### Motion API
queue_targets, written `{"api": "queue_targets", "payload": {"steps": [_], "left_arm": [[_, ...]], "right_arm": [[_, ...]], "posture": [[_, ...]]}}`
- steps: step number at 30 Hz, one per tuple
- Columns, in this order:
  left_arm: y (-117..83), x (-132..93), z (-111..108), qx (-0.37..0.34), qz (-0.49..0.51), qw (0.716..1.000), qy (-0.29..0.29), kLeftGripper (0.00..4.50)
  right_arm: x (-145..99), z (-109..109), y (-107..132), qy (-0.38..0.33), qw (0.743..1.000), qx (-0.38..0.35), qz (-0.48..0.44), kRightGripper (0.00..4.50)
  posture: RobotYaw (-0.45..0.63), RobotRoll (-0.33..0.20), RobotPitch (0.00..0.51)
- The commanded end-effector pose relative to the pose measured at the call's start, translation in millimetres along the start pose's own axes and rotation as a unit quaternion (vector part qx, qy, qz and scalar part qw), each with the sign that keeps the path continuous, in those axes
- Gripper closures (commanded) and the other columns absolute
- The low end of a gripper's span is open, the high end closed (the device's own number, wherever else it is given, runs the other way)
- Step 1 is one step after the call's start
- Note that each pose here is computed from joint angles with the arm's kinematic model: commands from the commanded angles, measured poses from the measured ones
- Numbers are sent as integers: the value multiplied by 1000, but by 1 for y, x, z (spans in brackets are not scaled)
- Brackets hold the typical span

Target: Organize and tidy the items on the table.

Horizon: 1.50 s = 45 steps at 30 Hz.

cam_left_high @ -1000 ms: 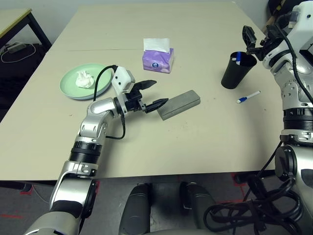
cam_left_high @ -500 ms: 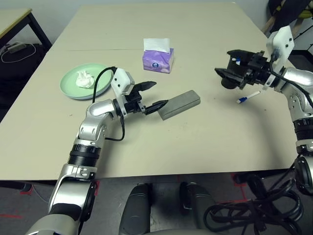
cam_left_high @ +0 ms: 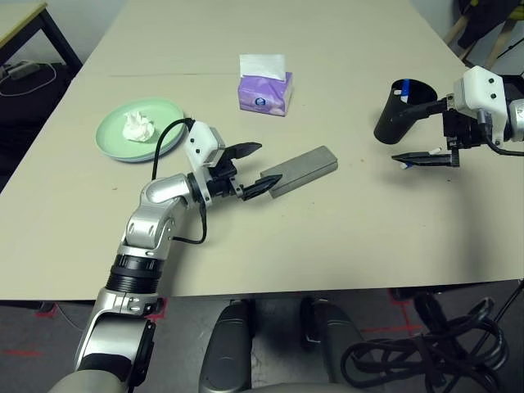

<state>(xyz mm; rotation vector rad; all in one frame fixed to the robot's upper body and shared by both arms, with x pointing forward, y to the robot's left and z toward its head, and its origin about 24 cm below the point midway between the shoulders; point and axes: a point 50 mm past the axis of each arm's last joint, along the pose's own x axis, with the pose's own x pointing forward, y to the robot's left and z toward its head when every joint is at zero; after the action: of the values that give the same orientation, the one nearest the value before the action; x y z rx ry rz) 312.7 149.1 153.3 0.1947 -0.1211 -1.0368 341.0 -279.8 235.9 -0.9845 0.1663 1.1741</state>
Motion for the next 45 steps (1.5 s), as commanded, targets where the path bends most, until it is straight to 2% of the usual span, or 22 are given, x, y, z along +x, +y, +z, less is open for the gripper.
{"api": "queue_targets", "payload": {"steps": [1, 7, 14, 28, 33, 45], "left_arm": [[-3, 0, 2, -2, 2, 1000, -11, 0], [-3, -2, 4, 0, 6, 1000, -13, 0], [-7, -2, 8, -1, 5, 1000, -17, 0], [-10, -2, 9, -2, 14, 1000, -17, 0], [-9, -4, 11, -1, 19, 1000, -18, 0], [-9, -5, 12, 2, 26, 999, -19, 0]], "right_arm": [[-13, -2, 0, 60, 997, -38, 29, 26], [-16, -2, -3, 114, 990, -78, 38, 26], [-17, -5, -9, 227, 962, -145, 48, 26], [0, 6, -20, 254, 942, -208, 65, 26], [-2, 3, -20, 280, 932, -221, 67, 26], [4, -5, -14, 288, 928, -224, 73, 26]], "posture": [[88, 0, 273], [87, 0, 295], [85, 0, 335], [122, 0, 355], [129, 0, 353], [142, 0, 345]]}}
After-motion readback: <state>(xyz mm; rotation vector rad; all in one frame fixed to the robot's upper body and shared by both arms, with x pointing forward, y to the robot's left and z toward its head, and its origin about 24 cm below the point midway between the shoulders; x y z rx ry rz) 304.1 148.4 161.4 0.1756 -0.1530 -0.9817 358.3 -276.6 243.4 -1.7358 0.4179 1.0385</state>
